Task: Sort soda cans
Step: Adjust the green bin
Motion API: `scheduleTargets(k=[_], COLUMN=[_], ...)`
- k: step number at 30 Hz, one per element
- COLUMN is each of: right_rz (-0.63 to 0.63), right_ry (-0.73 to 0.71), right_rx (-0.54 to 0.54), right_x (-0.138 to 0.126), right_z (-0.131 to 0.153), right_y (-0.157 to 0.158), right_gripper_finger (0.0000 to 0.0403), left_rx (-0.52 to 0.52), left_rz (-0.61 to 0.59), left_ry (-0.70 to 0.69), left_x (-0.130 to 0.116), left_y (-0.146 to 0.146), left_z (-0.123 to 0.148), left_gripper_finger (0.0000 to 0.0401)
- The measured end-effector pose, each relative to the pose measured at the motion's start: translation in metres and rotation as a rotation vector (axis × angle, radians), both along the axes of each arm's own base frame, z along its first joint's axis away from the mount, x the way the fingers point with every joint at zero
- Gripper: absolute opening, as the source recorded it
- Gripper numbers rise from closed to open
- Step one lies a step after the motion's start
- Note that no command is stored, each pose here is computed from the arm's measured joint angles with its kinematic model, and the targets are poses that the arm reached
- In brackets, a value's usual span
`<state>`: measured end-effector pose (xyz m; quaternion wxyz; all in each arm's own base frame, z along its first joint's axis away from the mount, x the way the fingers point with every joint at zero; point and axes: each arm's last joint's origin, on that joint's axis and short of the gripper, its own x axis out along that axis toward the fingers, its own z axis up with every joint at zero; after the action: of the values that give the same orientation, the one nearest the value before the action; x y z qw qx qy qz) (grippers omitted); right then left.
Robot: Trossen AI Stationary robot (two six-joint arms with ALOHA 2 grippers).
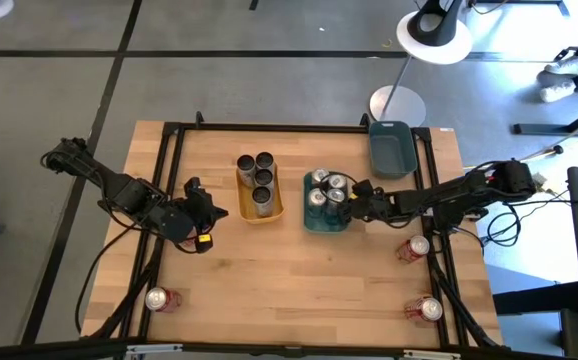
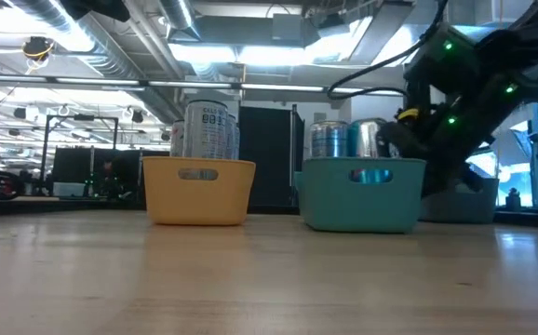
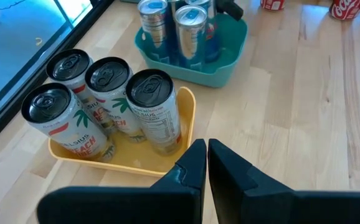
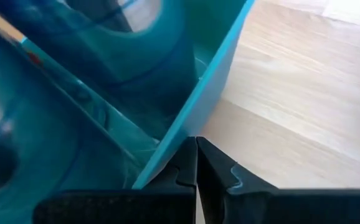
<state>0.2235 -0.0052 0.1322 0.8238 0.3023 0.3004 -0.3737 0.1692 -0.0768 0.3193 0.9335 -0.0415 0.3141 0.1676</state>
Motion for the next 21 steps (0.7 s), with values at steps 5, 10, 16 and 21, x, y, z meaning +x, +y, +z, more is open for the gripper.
scheduleTargets(k=[5, 10, 16, 21], right_rz=[-0.024, -0.046, -0.089, -0.106], right_ry=[-0.03, -0.097, -0.143, -0.161], right_rx=[-0.004, -0.021, -0.054, -0.074], right_x=[0.007, 0.017, 0.026, 0.042], right_z=[-0.005, -0.009, -0.014, -0.015], right_y=[-0.008, -0.014, -0.019, -0.023], right_gripper_finger=[0.0003, 0.0003, 0.0003, 0.0003], left_rx=[0.0, 0.0, -0.003, -0.001], left_rz=[0.0, 0.0, 0.002, 0.0], left_ry=[0.001, 0.0, -0.001, 0.0], left_x=[0.0, 0.0, 0.0, 0.0], left_y=[0.0, 0.0, 0.0, 0.0], left_z=[0.0, 0.0, 0.0, 0.0], left_gripper_finger=[0.0011, 0.0011, 0.0011, 0.0011])
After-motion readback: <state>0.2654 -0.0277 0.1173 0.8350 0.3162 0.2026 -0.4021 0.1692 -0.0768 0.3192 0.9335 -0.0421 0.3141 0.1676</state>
